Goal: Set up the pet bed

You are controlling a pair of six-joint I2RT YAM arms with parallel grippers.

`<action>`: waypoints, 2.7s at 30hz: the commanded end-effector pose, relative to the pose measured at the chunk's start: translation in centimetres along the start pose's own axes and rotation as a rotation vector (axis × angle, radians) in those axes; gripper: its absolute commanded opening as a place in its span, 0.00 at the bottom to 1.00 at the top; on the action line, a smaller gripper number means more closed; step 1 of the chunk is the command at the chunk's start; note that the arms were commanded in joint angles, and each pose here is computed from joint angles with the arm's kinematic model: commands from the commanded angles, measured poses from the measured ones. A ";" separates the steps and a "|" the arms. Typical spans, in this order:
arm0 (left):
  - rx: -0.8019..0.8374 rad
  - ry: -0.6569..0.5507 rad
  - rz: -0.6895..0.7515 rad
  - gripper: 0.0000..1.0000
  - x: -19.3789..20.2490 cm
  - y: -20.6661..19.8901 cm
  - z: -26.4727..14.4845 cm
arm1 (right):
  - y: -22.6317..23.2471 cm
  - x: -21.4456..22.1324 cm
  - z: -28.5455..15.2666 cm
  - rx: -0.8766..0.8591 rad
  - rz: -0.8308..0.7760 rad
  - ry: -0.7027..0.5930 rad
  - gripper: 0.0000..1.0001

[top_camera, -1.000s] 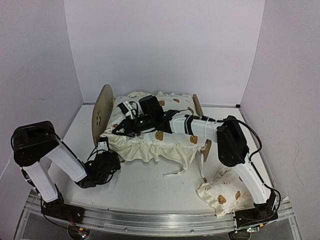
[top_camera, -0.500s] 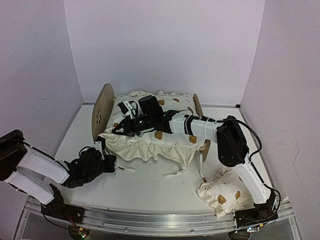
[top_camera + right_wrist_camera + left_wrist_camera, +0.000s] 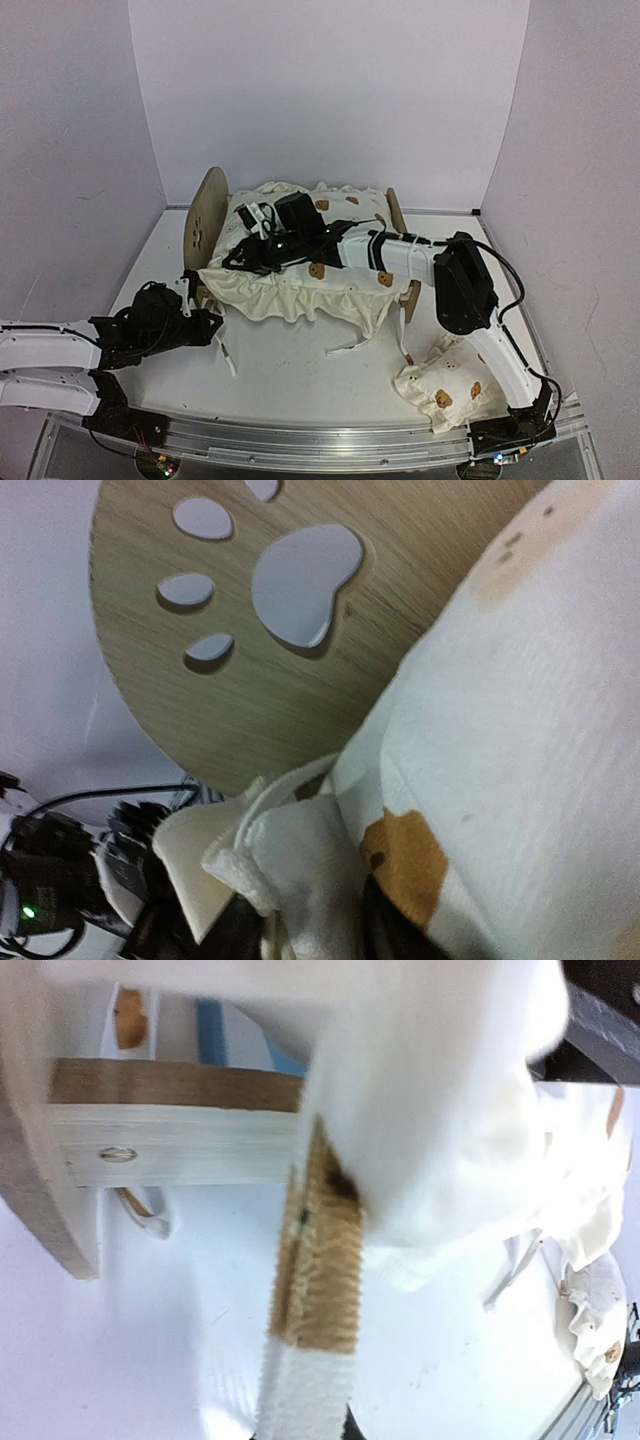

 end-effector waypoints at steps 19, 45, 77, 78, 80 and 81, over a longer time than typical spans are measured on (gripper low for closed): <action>-0.209 0.009 0.162 0.00 -6.3 1.4 -4.0 | 5.5 14.8 -3.3 0.328 -0.322 -0.117 0.62; -0.188 -0.030 0.178 0.00 -7.8 0.9 -5.3 | -7.5 9.8 8.0 0.523 -0.173 -0.876 0.50; -0.171 0.005 0.092 0.00 -4.3 2.0 -4.4 | -1.5 12.2 7.0 0.334 -0.143 -0.392 0.00; -0.163 0.009 0.079 0.00 -3.8 2.1 -4.2 | -1.3 12.7 6.8 0.315 -0.139 -0.358 0.00; -0.155 0.015 0.042 0.00 -2.7 2.4 -4.0 | -1.1 13.5 6.6 0.281 -0.131 -0.297 0.00; -0.156 0.012 0.015 0.00 -2.3 2.6 -3.9 | -1.2 13.7 6.6 0.267 -0.131 -0.272 0.00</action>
Point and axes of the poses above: each gripper's point midway between its finger pads, its own z axis out along the fingers, its own y axis along the line the jaws close on, x = y × z, the point moved 3 cm from there along -z, back along the fingers, and after that the axes turned 12 degrees about z, right-handed, at the moved point
